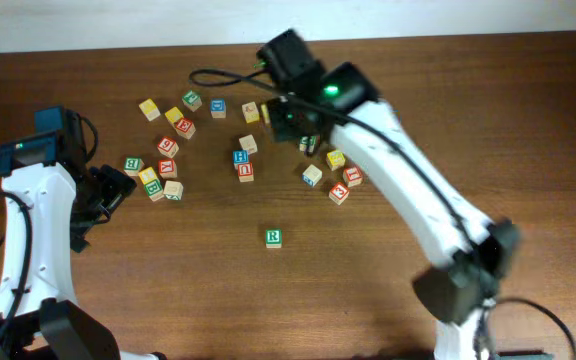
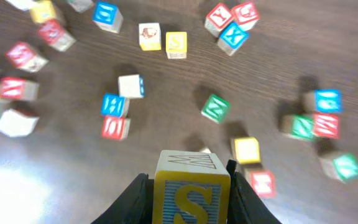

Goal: Spell out RSS

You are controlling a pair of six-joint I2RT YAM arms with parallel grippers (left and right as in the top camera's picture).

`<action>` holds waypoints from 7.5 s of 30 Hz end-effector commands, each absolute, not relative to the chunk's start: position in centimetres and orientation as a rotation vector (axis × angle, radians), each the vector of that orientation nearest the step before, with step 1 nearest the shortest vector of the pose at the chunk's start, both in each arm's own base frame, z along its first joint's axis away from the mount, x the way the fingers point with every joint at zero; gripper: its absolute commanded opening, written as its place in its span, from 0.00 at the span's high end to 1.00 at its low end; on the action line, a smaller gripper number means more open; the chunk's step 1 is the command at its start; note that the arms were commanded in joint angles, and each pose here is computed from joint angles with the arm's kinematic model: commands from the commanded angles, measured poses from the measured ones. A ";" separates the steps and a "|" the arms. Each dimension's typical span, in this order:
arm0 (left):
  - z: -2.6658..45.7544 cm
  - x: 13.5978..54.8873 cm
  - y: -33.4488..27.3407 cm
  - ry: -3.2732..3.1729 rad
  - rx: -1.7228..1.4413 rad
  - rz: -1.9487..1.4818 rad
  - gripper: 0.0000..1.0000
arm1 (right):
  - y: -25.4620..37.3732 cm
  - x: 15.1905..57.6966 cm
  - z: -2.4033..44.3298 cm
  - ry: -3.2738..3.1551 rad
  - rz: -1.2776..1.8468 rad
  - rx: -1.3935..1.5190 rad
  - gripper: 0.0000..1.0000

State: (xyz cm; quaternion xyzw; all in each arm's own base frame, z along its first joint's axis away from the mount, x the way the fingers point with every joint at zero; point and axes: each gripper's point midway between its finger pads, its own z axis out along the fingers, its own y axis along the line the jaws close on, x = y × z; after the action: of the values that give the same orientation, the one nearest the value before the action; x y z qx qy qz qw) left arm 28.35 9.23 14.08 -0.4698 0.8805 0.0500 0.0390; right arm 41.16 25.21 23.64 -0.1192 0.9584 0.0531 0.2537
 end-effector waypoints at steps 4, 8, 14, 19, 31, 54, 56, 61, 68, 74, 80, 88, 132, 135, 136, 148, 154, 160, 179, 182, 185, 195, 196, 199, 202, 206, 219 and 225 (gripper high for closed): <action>13.8 28.2 9.4 2.711 -1.437 0.164 0.01 | 20.8 35.1 31.4 2.559 0.166 -0.282 0.74; 13.8 28.2 9.4 2.712 -1.437 0.165 0.01 | 18.3 31.4 31.5 2.663 0.119 -0.241 0.75; 13.8 28.2 9.4 2.711 -1.437 0.164 0.01 | 17.5 30.2 27.1 2.808 0.030 -0.200 0.80; 13.8 28.2 9.4 2.711 -1.437 0.164 0.01 | 18.2 29.8 19.9 2.930 0.023 -0.137 0.79; 13.8 28.2 9.4 2.712 -1.437 0.165 0.01 | 22.0 26.5 4.5 3.026 0.293 -0.051 0.78; 13.8 28.2 9.4 2.711 -1.437 0.164 0.01 | 24.5 26.8 1.8 2.885 0.194 -0.063 0.78; 13.8 28.2 9.4 2.711 -1.437 0.164 0.01 | 24.3 26.7 1.4 2.887 0.195 -0.043 0.78; 13.8 28.2 9.4 2.711 -1.437 0.164 0.01 | 24.7 26.4 1.2 2.895 0.224 -0.041 0.77; 13.8 28.2 9.4 2.712 -1.437 0.165 0.01 | 25.3 26.3 1.3 2.860 0.202 -0.078 0.74; 13.8 28.2 9.4 2.711 -1.437 0.164 0.01 | 25.2 26.2 0.8 2.866 0.187 -0.081 0.72; 13.8 28.2 9.4 2.711 -1.437 0.164 0.01 | 25.3 26.1 -0.1 2.885 0.181 -0.084 0.66; 13.8 28.2 9.4 2.711 -1.437 0.164 0.01 | 25.7 26.3 0.0 2.875 0.206 -0.083 0.71; 13.8 28.2 9.4 2.711 -1.437 0.164 0.01 | 25.9 33.6 5.2 2.738 0.324 -0.111 0.53; 13.8 28.2 9.4 2.711 -1.437 0.164 0.01 | 24.0 34.3 5.6 2.777 0.286 -0.047 0.53; 13.8 28.2 9.4 2.711 -1.437 0.164 0.01 | 23.0 34.0 5.5 2.822 0.287 -0.015 0.53; 13.8 28.2 9.4 2.711 -1.437 0.164 0.01 | 21.6 28.5 3.0 3.061 0.290 -0.038 0.83; 13.8 28.2 9.4 2.711 -1.437 0.164 0.01 | 22.1 28.2 1.0 3.080 0.284 -0.034 0.96; 13.8 28.2 9.4 2.711 -1.437 0.164 0.01 | 22.9 27.1 -0.4 3.115 0.257 -0.069 0.96; 13.8 28.2 9.4 2.711 -1.437 0.164 0.01 | 21.8 28.2 1.2 3.100 0.169 -0.034 0.96; 13.8 28.2 9.4 2.712 -1.437 0.165 0.01 | 20.5 29.6 3.2 3.071 0.067 -0.002 0.96; 13.8 28.2 9.4 2.711 -1.437 0.164 0.01 | 22.3 31.0 5.9 3.036 0.163 -0.070 0.96; 13.8 28.2 9.4 2.711 -1.437 0.164 0.01 | 32.4 30.8 9.7 2.868 0.704 -0.420 0.96; 13.8 28.2 9.4 2.711 -1.437 0.164 0.01 | 33.0 30.4 9.3 2.865 0.685 -0.445 0.96; 13.8 28.2 9.4 2.711 -1.437 0.164 0.01 | 33.7 29.6 7.4 2.894 0.584 -0.429 0.96; 13.8 28.2 9.4 2.711 -1.437 0.164 0.01 | 35.3 28.2 5.3 2.920 0.578 -0.493 0.96; 13.8 28.2 9.4 2.712 -1.437 0.165 0.01 | 37.2 27.1 3.5 2.911 0.578 -0.564 0.96; 13.8 28.2 9.4 2.711 -1.437 0.164 0.01 | 35.5 28.9 1.4 2.918 0.372 -0.346 0.96; 13.8 28.2 9.4 2.711 -1.437 0.164 0.01 | 35.0 29.4 1.3 2.898 0.325 -0.335 0.96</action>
State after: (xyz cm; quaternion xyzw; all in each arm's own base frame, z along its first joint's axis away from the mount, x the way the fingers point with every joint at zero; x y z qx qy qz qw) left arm 28.31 9.22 14.06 -0.4698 0.8805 0.0502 0.0382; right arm 28.63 35.19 1.28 -0.1214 0.9811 0.1218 0.0884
